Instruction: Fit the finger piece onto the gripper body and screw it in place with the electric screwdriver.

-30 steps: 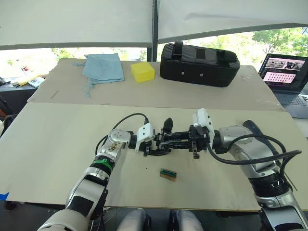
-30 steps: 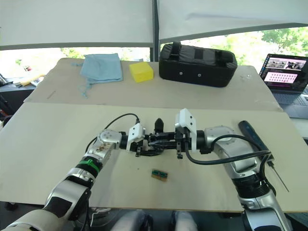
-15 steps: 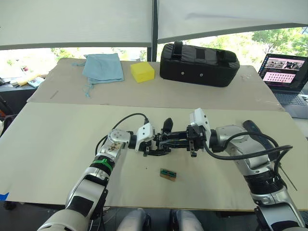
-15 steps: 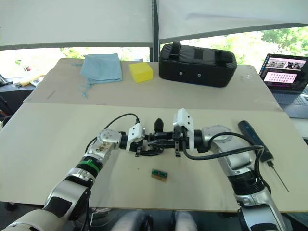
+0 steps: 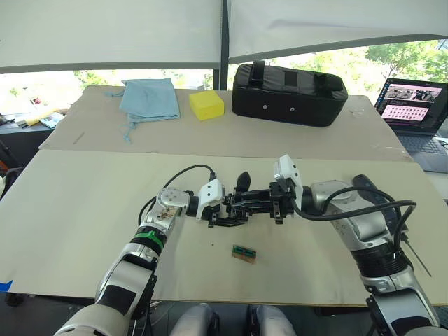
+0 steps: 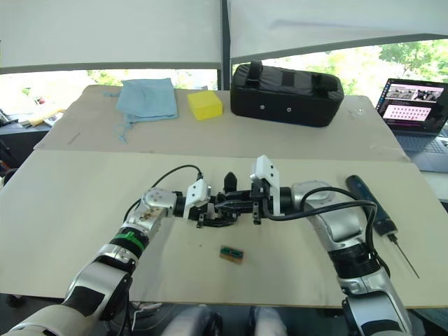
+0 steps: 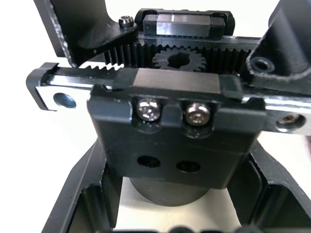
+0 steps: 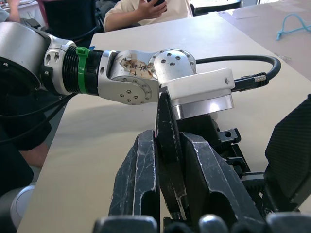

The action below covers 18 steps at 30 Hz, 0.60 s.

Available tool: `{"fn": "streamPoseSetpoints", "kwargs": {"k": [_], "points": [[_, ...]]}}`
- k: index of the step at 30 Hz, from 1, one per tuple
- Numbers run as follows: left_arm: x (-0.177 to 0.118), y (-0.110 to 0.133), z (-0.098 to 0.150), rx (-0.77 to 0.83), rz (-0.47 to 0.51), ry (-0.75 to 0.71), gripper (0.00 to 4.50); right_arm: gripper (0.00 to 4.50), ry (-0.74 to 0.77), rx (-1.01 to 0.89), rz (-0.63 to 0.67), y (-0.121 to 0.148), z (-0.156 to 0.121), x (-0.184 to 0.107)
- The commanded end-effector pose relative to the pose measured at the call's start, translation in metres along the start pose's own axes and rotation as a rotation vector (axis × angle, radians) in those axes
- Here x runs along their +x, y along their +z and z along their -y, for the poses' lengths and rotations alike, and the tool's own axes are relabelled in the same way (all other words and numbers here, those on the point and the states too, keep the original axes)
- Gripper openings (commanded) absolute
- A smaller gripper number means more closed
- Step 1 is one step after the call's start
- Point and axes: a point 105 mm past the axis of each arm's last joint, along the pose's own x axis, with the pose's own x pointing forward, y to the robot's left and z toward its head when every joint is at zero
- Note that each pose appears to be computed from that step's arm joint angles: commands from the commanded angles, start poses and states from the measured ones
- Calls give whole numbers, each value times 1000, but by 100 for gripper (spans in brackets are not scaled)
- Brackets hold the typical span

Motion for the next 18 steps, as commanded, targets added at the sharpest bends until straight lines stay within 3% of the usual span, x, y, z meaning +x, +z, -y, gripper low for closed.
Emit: {"fn": "streamPoseSetpoints", "kwargs": {"k": [1,4,10,18], "points": [[2,5,-1,19,2,-8,235,32,3,22,-43,-6,1,2],[2,5,-1,18,5,-5,235,32,12,64,-165,-33,-1,-2],[2,5,-2,5,9,3,235,32,-79,130,-236,-63,11,-9],[1,6,-7,2,2,13,235,32,18,248,-310,-73,8,-9]]}}
